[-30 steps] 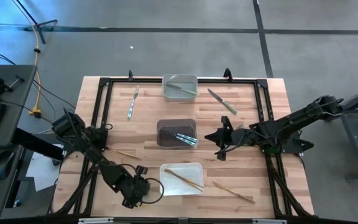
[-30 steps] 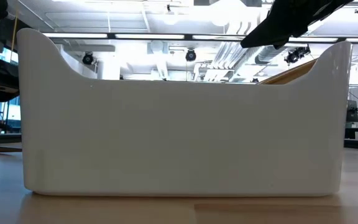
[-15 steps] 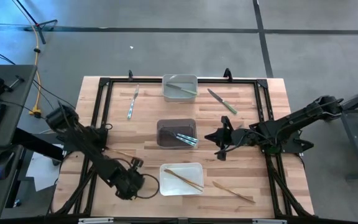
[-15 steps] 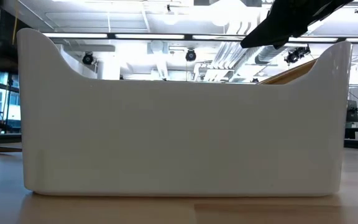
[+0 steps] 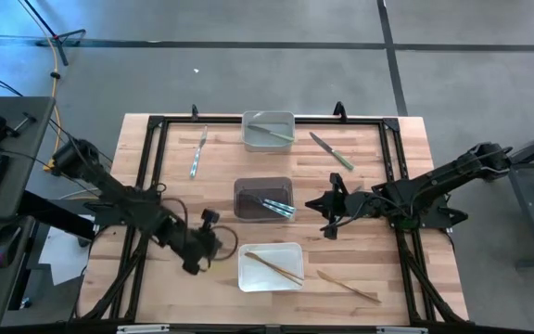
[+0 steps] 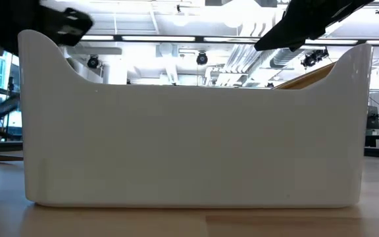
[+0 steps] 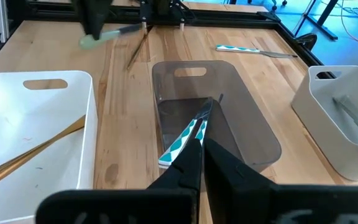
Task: Sort silverware by color (type)
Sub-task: Put the green table knife into the gray bin
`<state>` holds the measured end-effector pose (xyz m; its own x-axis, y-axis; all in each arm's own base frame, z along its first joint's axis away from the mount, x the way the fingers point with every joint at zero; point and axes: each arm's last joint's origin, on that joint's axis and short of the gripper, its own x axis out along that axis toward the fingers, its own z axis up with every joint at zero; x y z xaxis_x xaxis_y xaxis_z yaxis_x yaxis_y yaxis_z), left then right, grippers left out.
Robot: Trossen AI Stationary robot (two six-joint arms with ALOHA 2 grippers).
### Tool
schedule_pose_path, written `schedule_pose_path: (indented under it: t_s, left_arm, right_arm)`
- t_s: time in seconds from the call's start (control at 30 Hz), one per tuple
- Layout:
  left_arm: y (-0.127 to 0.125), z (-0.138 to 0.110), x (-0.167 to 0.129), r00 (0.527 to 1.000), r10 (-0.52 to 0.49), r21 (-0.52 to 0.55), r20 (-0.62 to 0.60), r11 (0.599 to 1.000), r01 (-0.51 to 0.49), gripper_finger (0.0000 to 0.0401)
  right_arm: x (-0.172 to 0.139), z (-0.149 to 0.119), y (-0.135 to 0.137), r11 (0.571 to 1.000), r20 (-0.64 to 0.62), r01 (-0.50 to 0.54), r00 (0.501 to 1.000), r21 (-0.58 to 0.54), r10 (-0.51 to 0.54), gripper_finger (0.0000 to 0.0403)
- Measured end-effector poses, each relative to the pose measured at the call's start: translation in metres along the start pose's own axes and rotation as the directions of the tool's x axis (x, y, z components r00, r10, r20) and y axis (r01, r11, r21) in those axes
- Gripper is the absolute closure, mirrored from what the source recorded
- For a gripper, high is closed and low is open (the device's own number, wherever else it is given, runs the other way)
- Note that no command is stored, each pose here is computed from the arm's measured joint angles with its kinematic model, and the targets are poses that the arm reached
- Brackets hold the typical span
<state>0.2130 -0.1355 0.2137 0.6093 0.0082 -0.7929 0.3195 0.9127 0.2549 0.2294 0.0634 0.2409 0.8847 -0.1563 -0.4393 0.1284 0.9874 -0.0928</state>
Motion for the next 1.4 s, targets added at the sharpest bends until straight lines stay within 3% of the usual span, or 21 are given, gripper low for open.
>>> schedule_pose_path:
  t_s: [0.2, 0.4, 0.7, 0.8, 1.17, 1.4]
  left_arm:
    - [0.046, 0.010, -0.008, 0.985, 0.129, 0.054, 0.111, 0.989, -0.135, 0.0398]
    - [0.100, 0.020, -0.011, 0.934, 0.247, 0.119, 0.259, 0.951, -0.285, 0.0398]
    - [0.175, 0.021, 0.001, 0.828, 0.377, 0.220, 0.415, 0.842, -0.493, 0.0398]
    - [0.199, 0.018, 0.007, 0.784, 0.418, 0.208, 0.459, 0.807, -0.552, 0.0398]
    - [0.267, -0.017, 0.051, 0.728, 0.497, 0.084, 0.473, 0.797, -0.598, 0.0398]
    - [0.296, -0.023, 0.079, 0.744, 0.508, 0.064, 0.433, 0.806, -0.588, 0.0398]
  right_arm:
    - [0.000, 0.000, 0.000, 1.000, 0.001, 0.007, 1.000, 0.000, -0.007, 0.0403]
    - [0.000, 0.000, -0.001, 1.000, 0.003, 0.020, 1.000, -0.010, -0.020, 0.0403]
    - [0.000, 0.000, -0.001, 0.999, 0.004, 0.020, 1.000, -0.041, -0.020, 0.0403]
    - [0.000, 0.001, -0.001, 0.999, 0.007, 0.020, 1.000, -0.050, -0.019, 0.0403]
    - [0.000, 0.001, -0.001, 0.998, 0.008, 0.020, 1.000, -0.061, -0.019, 0.0403]
    - [0.000, 0.001, -0.001, 0.997, 0.008, 0.020, 1.000, -0.069, -0.019, 0.0403]
